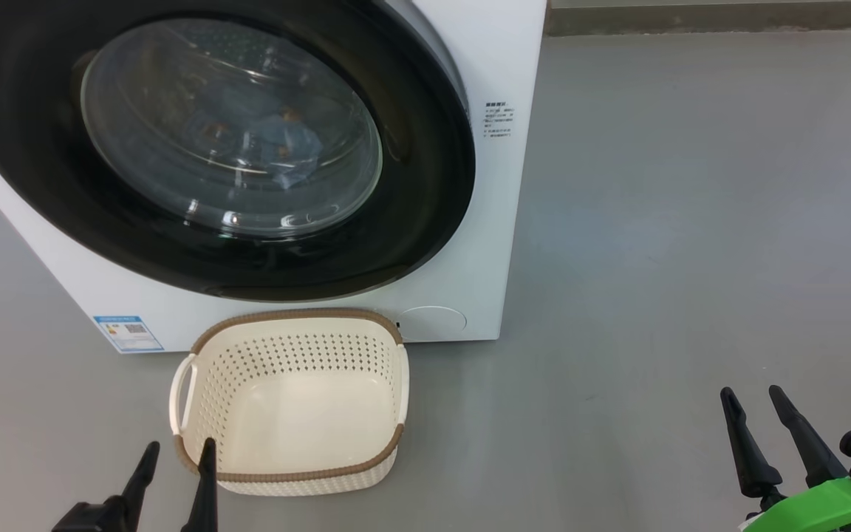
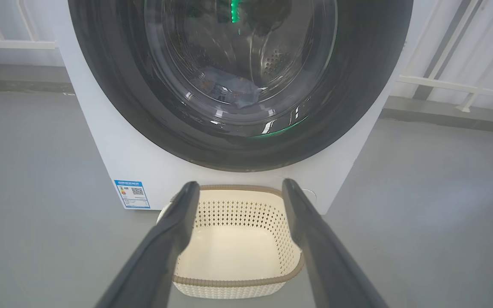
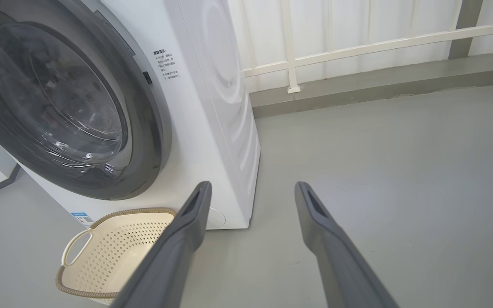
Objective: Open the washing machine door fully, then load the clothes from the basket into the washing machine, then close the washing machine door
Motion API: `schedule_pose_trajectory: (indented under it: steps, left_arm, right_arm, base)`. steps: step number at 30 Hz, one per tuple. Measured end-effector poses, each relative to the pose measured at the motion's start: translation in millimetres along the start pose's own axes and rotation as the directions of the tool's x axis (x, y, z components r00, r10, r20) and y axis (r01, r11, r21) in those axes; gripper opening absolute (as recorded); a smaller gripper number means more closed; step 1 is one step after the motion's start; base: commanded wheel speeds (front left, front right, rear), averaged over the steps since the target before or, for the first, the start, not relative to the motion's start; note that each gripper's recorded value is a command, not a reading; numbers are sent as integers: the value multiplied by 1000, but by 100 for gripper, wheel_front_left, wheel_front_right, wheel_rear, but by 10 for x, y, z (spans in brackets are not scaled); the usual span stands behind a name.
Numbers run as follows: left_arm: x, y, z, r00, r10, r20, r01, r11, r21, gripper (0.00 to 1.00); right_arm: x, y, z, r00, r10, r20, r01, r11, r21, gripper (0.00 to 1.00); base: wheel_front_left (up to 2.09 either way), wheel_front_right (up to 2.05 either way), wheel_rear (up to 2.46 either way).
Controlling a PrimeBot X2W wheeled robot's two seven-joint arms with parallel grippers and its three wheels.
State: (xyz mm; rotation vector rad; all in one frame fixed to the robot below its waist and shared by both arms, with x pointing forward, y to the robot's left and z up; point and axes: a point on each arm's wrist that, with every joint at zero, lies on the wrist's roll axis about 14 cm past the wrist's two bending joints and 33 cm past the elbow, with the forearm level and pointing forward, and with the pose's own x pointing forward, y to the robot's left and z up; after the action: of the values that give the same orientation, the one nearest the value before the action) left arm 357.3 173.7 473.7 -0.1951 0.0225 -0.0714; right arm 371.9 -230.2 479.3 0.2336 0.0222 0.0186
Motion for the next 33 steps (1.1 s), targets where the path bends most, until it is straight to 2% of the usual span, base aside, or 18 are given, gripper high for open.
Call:
schedule_pose_trajectory:
  steps: [26,27,33]
  left_arm:
    - [-48,28,-22,1000,9,-6,-9,1000,-8,100]
    - [-48,29,-23,1000,10,-7,-10,1000,-10,0]
    - [-117,-18,-261,997,20,-77,-24,999,-45,0]
  right_arm:
    - [-39,14,-29,1000,-2,-5,2,1000,4,100]
    - [-38,14,-30,1000,-2,-5,2,1000,4,0]
    - [-102,51,-294,997,-24,-74,27,999,45,0]
  base:
    - [0,0,0]
    - [0,0,0]
    - [0,0,0]
